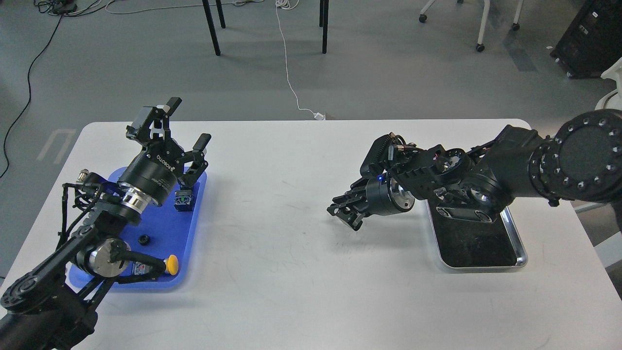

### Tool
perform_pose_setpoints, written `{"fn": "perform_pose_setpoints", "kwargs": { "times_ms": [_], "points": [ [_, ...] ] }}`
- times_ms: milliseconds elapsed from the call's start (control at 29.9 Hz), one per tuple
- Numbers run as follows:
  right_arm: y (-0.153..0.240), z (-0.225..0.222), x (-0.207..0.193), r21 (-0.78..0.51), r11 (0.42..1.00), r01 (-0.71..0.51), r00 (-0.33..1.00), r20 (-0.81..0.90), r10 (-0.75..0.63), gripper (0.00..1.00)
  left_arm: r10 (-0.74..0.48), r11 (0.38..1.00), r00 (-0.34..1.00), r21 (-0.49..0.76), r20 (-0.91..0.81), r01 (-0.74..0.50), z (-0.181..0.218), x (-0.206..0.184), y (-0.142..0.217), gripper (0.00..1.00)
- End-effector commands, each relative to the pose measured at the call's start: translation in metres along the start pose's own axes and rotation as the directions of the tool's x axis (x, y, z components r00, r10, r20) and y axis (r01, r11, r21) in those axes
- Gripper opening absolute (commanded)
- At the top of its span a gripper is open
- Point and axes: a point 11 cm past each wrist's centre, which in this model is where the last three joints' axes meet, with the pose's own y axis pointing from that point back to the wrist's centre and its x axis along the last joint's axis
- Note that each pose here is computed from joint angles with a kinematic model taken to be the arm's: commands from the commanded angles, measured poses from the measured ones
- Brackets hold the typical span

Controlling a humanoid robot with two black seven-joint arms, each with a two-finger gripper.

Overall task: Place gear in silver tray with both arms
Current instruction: 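Lower the right gripper onto the black gear and grasp it, then carry the gear into the silver tray and open the right gripper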

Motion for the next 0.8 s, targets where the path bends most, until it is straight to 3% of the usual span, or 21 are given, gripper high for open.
{"fn": "perform_pose_setpoints", "kwargs": {
  "times_ms": [0, 301, 568, 769],
  "points": [
    [0.044, 0.028, -0.013, -0.07, 0.997, 0.035, 0.999, 0.014, -0.034, 0.18, -0.002, 1.0, 1.0, 0.002, -0.002, 0.002, -0.001, -0.001, 0.0, 0.98],
    [0.146, 0.09, -0.105, -0.27, 0.951, 0.149, 0.984, 0.139, -0.115, 0.19, -0.034, 0.999, 0.999, -0.001, -0.003, 0.034, 0.002, -0.011, -0.003, 0.98],
    [0.169, 0.104, -0.181, -0.34, 0.91, 0.236, 0.953, 0.262, -0.15, 0.21, -0.041, 0.999, 0.999, 0.001, -0.009, 0.041, 0.0, -0.014, -0.004, 0.98],
    [0.158, 0.105, -0.192, -0.346, 0.91, 0.228, 0.952, 0.274, -0.134, 0.21, -0.041, 0.999, 0.999, 0.001, -0.01, 0.041, 0.0, -0.014, -0.003, 0.98]
  ]
}}
